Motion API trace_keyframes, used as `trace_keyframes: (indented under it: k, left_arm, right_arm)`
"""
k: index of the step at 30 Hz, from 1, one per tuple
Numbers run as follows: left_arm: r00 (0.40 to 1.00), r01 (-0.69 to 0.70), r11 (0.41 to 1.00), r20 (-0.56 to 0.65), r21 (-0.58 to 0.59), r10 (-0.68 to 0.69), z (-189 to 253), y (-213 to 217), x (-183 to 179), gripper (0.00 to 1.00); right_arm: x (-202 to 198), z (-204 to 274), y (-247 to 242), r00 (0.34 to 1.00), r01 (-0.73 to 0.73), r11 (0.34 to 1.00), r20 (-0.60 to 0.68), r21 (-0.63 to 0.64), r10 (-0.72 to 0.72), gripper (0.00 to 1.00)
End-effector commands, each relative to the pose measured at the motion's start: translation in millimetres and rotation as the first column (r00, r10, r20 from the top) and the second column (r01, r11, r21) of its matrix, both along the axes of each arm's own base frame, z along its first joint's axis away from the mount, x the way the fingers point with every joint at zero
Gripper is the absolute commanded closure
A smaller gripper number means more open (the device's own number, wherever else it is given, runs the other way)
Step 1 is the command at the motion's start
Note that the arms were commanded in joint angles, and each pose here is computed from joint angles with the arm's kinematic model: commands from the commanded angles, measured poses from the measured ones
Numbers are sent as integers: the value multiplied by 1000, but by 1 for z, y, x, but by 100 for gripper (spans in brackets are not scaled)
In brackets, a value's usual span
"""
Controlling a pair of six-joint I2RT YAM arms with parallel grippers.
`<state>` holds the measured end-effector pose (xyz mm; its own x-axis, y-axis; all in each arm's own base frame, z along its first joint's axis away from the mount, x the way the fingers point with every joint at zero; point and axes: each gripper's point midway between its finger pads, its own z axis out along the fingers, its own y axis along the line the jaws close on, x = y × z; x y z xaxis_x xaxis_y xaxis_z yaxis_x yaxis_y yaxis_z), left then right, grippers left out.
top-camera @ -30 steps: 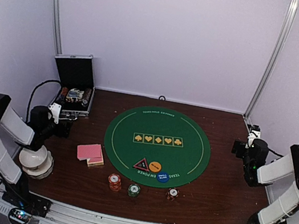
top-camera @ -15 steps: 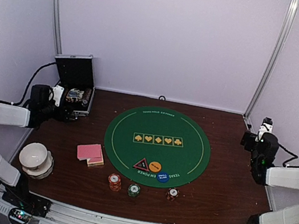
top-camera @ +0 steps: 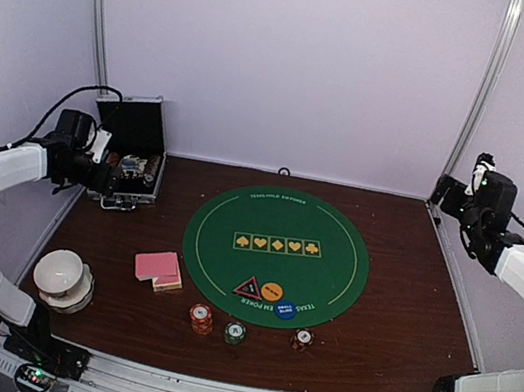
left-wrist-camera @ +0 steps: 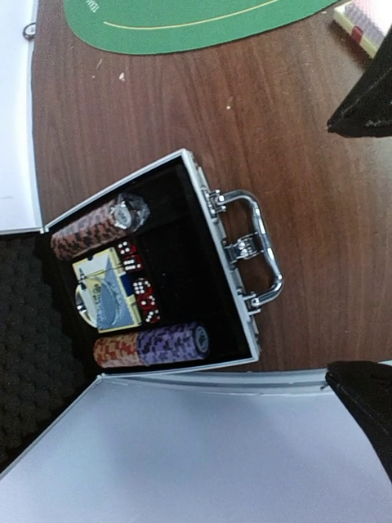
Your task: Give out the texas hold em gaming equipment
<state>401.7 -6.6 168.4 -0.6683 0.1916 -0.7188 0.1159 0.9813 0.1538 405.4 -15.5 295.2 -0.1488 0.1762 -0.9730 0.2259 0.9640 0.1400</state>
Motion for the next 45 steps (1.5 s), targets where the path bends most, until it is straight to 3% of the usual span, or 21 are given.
trace_keyframes:
  k: [1,6,9,12,16,22,30,36,45]
  left_arm:
    - [995,57,998,-82,34,-54,-7,0,-31,2]
    - [989,95,992,-118,83,-85,10,2,-41,2]
    - [984,137,988,-124,72,-127,19,-3,-48,2]
    - [974,209,976,-103,57,-202,29,-14,-54,2]
    - [952,305,951,-32,56,-304,46,-28,-55,2]
    - [931,365,931,-9,7,-364,51,-42,-55,2]
    - [905,425,905,-2,-13,-425,39,-52,-65,3]
    - [895,445,895,-6,-13,-445,35,-55,-69,2]
    - [867,498,866,20,-39,-498,39,-66,-80,3]
  right_arm:
    - [10,-26,40,975,-144,957,-129,251,181,1]
    - [25,-48,60,930,-164,885,-230,436,286,1]
    - [29,-53,87,891,-296,838,-184,458,415,0]
    - [20,-65,109,866,-304,908,-315,288,389,0]
    - [-6,-86,172,776,-433,894,-455,120,437,1]
    - [-68,-124,285,575,-706,708,-575,11,582,4]
    - [-129,-166,383,371,-875,483,-654,-10,659,14]
    - [-145,-194,420,292,-915,403,-695,-3,657,20]
    - [-146,-226,427,236,-932,363,-750,6,618,26]
